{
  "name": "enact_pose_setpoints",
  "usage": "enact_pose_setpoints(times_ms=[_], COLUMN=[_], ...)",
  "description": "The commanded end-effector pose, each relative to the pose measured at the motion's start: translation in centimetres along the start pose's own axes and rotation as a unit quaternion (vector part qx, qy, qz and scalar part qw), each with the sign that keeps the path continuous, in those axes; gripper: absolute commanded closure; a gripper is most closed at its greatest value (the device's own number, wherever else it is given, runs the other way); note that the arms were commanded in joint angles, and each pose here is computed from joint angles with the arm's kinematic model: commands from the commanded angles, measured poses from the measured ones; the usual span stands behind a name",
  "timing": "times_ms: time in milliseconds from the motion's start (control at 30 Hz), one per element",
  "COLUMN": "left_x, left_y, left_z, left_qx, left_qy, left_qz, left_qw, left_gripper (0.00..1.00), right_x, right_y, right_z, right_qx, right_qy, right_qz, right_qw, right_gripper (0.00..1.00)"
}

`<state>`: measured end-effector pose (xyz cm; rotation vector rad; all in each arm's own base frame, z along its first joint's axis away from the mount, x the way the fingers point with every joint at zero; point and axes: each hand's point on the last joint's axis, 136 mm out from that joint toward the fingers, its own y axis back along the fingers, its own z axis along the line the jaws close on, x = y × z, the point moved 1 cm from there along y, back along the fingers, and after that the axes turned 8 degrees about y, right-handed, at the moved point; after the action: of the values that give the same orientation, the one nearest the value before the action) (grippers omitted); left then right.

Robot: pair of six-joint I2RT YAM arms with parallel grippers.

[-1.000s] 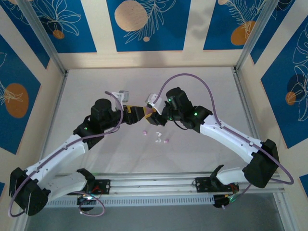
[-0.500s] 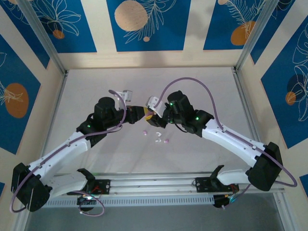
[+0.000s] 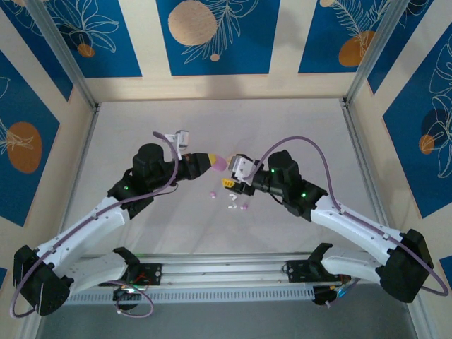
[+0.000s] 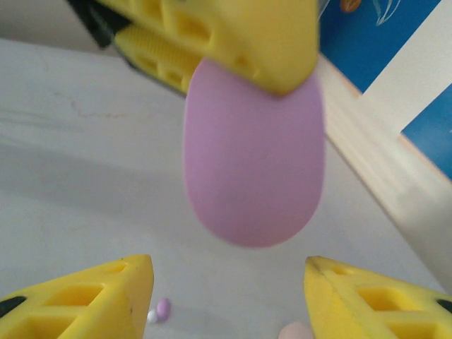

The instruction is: Insert the wireless bluetooth earbuds into the charging case

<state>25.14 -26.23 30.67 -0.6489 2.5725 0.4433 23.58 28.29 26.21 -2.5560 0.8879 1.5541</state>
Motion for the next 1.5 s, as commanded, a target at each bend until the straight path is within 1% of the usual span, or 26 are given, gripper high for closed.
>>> enact_pose_setpoints(times_ms=[0,100,233,367,467,567,600,633,667,733,767,833,867,900,967,1033,1067,1133,1200,1333,1467], left_x=[-0.4,-0.4,-0.5,-0.5,-0.5,-0.7,-0.7,-0.7,-0.7,-0.6,-0.6,-0.2,0.1,0.4,1.5,2.6,3.0,3.6,4.3,4.4,4.6], left_y=[0.4,0.4,0.5,0.5,0.6,0.8,0.8,0.8,0.9,1.1,1.4,2.1,2.6,3.1,3.9,4.2,4.4,4.4,4.4,4.7,4.5], left_z=[-1.0,-1.2,-1.3,-1.4,-1.6,-1.8,-1.9,-2.1,-2.4,-2.9,-3.2,-3.7,-4.0,-4.2,-4.1,-3.5,-3.2,-3.0,-3.5,-5.0,-5.2], left_qx=[0.021,0.024,0.026,0.026,0.029,0.031,0.034,0.039,0.046,0.06,0.071,0.092,0.106,0.117,0.131,0.131,0.13,0.133,0.155,0.197,0.204], left_qy=[0.006,0.007,0.005,0.005,0.003,-0.002,-0.006,-0.013,-0.024,-0.055,-0.085,-0.161,-0.207,-0.253,-0.348,-0.411,-0.434,-0.451,-0.455,-0.45,-0.445], left_qz=[-0.006,-0.006,-0.005,-0.006,-0.007,-0.01,-0.011,-0.01,-0.009,-0.012,-0.017,-0.03,-0.039,-0.047,-0.057,-0.051,-0.045,-0.028,-0.013,-0.018,-0.004], left_qw=[1.0,1.0,1.0,1.0,1.0,0.999,0.999,0.999,0.999,0.997,0.994,0.982,0.972,0.959,0.927,0.901,0.89,0.882,0.877,0.871,0.872], left_gripper=[0.85,0.85,0.84,0.85,0.84,0.84,0.84,0.81,0.75,0.6,0.53,0.41,0.37,0.34,0.28,0.25,0.24,0.24,0.23,0.25,0.31], right_x=[-3.3,-3.9,-4.4,-4.6,-4.1,-3.6,-3.4,-3.4,-3.5,-3.8,-4.0,-4.6,-4.9,-5.1,-5.7,-6.2,-6.5,-7.0,-7.5,-7.8,-7.8], right_y=[0.0,-0.4,-0.7,-0.8,-0.8,-0.7,-0.5,-0.4,-0.2,0.2,0.5,1.1,1.5,1.7,2.4,2.8,3.0,3.4,3.7,3.8,3.6], right_z=[-2.1,-2.0,-1.5,-1.5,-1.5,-1.5,-1.5,-1.5,-1.5,-1.4,-1.2,-0.7,-0.4,-0.1,0.5,0.8,0.9,1.2,1.3,1.7,1.7], right_qx=[0.026,0.01,-0.015,-0.024,-0.028,-0.033,-0.036,-0.038,-0.044,-0.062,-0.078,-0.118,-0.143,-0.164,-0.207,-0.232,-0.243,-0.259,-0.271,-0.288,-0.295], right_qy=[0.016,0.018,0.015,0.008,0.003,-0.005,-0.008,-0.012,-0.02,-0.041,-0.055,-0.085,-0.102,-0.115,-0.138,-0.149,-0.151,-0.15,-0.147,-0.139,-0.135], right_qz=[-0.061,-0.073,-0.084,-0.087,-0.076,-0.065,-0.063,-0.063,-0.064,-0.067,-0.069,-0.074,-0.077,-0.079,-0.083,-0.087,-0.089,-0.096,-0.102,-0.096,-0.088], right_qw=[0.998,0.997,0.996,0.996,0.997,0.997,0.997,0.997,0.997,0.995,0.993,0.987,0.981,0.977,0.965,0.957,0.954,0.949,0.946,0.943,0.942], right_gripper=[0.41,0.41,0.45,0.54,0.6,0.62,0.64,0.66,0.67,0.68,0.68,0.68,0.68,0.68,0.68,0.68,0.68,0.68,0.68,0.68,0.68])
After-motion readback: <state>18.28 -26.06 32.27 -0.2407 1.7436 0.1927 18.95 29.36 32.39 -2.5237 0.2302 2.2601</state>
